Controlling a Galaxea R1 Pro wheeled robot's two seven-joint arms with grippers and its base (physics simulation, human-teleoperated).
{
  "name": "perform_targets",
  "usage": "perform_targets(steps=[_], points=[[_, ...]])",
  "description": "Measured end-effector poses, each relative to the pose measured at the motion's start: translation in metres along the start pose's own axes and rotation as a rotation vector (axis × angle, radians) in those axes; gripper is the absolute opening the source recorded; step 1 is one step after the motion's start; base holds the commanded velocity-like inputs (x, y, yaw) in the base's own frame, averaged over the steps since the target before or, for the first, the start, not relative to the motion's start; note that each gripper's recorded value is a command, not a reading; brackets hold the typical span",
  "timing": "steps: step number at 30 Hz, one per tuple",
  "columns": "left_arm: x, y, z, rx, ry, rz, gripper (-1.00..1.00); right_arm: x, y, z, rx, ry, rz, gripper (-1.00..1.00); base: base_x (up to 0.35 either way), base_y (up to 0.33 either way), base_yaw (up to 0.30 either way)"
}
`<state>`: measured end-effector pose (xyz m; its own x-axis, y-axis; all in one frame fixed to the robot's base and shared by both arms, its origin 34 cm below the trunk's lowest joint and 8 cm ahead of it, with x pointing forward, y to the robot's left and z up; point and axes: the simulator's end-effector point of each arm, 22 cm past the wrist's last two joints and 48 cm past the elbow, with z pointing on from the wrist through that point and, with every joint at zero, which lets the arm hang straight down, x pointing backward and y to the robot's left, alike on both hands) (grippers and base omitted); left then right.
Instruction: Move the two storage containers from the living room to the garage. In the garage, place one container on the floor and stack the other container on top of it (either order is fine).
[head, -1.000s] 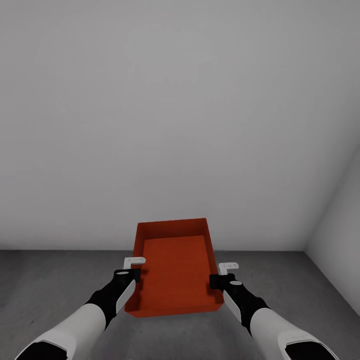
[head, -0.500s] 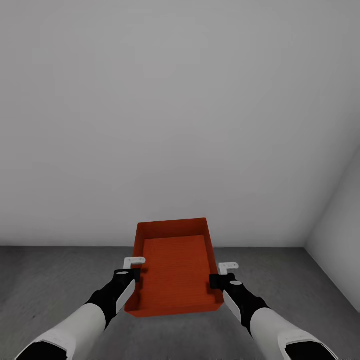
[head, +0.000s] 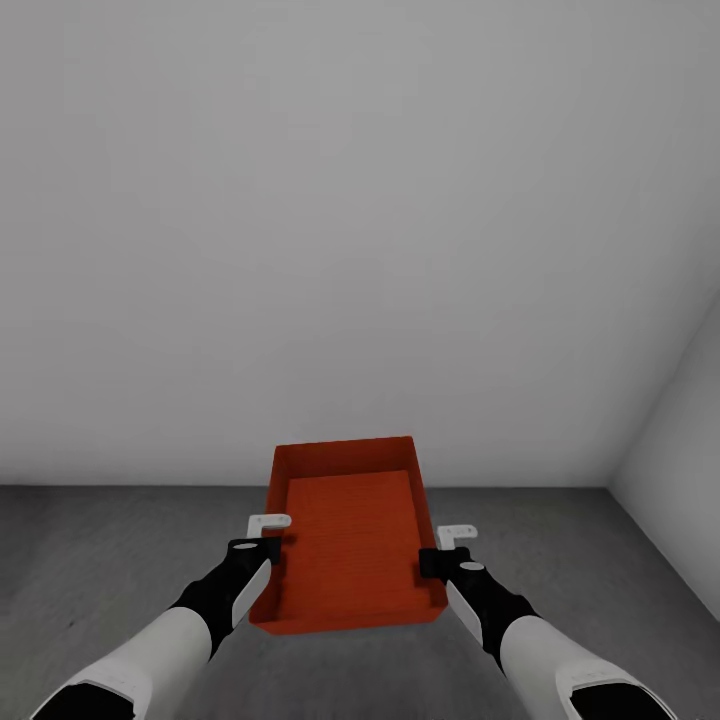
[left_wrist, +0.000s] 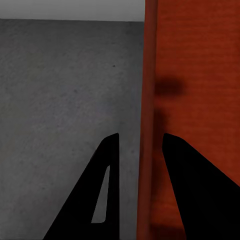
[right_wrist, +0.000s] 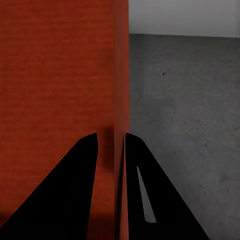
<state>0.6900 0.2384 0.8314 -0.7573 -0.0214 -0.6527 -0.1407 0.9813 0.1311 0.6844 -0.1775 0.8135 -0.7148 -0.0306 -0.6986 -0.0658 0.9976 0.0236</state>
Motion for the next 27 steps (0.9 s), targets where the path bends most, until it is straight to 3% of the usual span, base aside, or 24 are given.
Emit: perform_targets(steps=[27], points=[[0.022, -0.002, 0.014, -0.001, 0.042, 0.008, -1.0, 0.023, 0.0, 0.012, -0.001, 0.043, 0.002, -1.0, 0.0, 0.0, 0.0]])
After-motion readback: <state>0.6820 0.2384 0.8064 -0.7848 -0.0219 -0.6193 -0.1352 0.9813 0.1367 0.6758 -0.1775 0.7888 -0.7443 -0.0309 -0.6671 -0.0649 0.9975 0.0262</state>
